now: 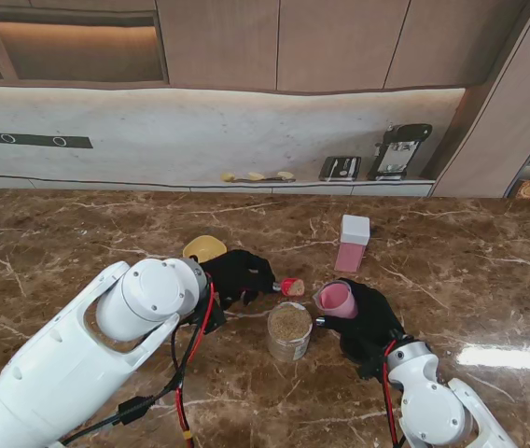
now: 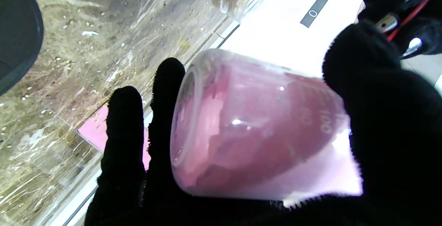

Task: Measure grain into the airtight container

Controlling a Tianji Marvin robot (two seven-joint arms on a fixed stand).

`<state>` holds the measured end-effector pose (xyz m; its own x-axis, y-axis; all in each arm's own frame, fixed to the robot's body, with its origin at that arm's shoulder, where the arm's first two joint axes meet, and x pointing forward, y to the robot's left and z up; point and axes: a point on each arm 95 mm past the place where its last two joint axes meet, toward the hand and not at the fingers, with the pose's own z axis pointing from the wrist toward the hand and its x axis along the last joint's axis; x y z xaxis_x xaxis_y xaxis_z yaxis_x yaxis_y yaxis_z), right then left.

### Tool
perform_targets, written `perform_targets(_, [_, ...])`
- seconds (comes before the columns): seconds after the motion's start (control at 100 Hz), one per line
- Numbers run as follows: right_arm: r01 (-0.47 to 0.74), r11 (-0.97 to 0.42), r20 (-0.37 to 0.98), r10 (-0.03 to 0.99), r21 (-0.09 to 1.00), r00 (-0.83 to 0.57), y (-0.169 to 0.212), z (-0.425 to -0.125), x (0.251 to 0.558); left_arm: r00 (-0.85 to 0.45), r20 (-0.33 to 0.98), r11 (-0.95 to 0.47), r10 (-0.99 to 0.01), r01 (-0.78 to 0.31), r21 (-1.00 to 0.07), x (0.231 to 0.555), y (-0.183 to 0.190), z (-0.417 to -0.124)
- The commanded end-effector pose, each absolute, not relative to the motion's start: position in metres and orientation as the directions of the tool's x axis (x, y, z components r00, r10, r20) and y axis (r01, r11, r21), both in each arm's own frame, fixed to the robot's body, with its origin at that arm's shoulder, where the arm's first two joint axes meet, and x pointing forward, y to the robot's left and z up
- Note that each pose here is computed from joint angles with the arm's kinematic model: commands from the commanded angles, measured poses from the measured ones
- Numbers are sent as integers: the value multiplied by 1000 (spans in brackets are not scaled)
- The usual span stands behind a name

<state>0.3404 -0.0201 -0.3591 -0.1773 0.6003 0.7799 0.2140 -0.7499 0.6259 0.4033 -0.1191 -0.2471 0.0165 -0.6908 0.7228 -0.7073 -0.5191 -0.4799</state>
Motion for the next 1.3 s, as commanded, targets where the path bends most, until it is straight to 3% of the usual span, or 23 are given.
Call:
perform_targets(0.0, [231,-749,783,599,622,-165,-19,-365,338,2,732,-519,-682,-706,-482,403,-126,-240])
perform_targets(0.43, [239,-746,783,593,622,-187,-15,-365,339,-36,741,-500,-671,-716,-487,407,-152,-237])
perform_targets(0.77, [237,-750,787,588,617,-189,-14,-366,339,-206,649,-376,-732,-672,-638,408,-170,-241])
perform_targets(1.29, [237,-752,788,586,615,-187,-15,-366,339,-508,437,-208,-743,-445,-871,401,-177,-240])
